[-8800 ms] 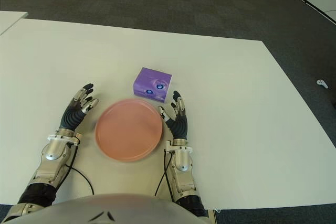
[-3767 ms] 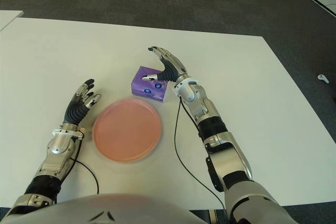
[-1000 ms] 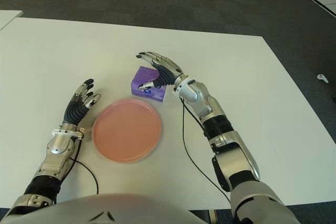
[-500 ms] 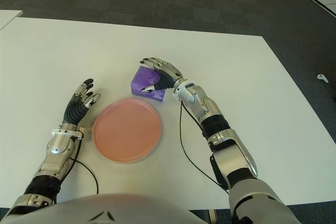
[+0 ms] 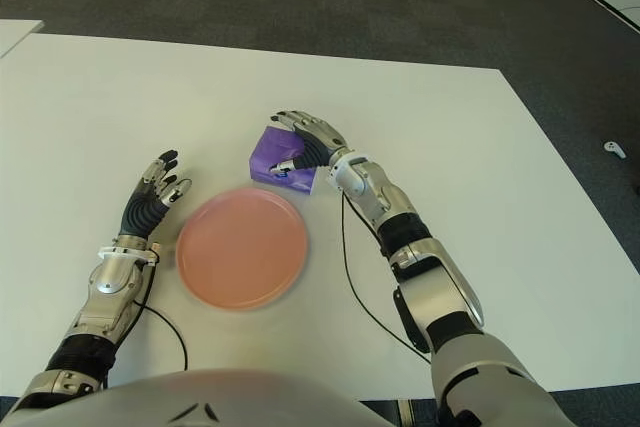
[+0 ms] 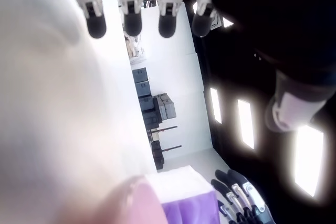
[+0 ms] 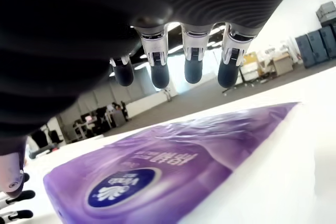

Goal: Put the tissue paper into the plate.

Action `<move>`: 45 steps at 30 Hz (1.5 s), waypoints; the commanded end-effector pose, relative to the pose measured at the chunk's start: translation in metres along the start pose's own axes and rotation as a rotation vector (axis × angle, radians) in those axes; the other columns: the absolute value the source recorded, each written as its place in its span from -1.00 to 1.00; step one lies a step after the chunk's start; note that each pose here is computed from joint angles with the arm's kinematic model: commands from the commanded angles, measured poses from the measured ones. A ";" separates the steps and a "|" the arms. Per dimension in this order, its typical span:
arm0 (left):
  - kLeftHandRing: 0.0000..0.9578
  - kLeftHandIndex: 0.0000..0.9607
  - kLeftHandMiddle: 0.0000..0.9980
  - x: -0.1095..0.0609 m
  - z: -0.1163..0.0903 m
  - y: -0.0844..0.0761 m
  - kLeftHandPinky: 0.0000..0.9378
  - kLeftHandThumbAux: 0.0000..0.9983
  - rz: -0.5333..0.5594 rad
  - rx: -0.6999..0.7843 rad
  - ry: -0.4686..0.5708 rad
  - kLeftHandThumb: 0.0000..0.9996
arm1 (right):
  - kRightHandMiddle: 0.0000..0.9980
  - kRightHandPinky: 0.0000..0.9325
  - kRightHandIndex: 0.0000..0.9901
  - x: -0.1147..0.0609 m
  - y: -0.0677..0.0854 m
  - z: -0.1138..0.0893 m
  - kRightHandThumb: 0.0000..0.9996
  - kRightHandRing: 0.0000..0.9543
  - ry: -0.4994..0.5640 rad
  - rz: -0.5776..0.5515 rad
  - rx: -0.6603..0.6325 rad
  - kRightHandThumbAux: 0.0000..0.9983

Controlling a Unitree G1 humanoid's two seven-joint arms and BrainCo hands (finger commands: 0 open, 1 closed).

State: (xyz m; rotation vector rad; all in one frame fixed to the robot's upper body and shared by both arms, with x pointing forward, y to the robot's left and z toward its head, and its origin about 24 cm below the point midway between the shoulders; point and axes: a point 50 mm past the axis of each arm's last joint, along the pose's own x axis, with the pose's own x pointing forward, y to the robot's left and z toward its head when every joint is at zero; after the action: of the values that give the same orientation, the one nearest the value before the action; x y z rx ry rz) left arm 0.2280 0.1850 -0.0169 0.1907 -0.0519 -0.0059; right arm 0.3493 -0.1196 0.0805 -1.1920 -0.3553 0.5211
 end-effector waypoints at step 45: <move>-1.00 -1.00 -1.00 -0.027 -0.033 -0.008 -1.00 -0.05 0.002 0.004 0.187 -1.00 | -0.93 -1.00 -1.00 0.001 0.005 -0.012 -0.61 -0.98 0.074 -0.002 0.026 -0.14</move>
State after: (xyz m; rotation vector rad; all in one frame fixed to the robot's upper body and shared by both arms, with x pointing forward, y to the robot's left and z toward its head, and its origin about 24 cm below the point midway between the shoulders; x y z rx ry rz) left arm 0.2282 0.1849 -0.0177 0.1987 -0.0468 0.0090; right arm 0.3582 -0.1265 0.0782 -1.1948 -0.3068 0.4582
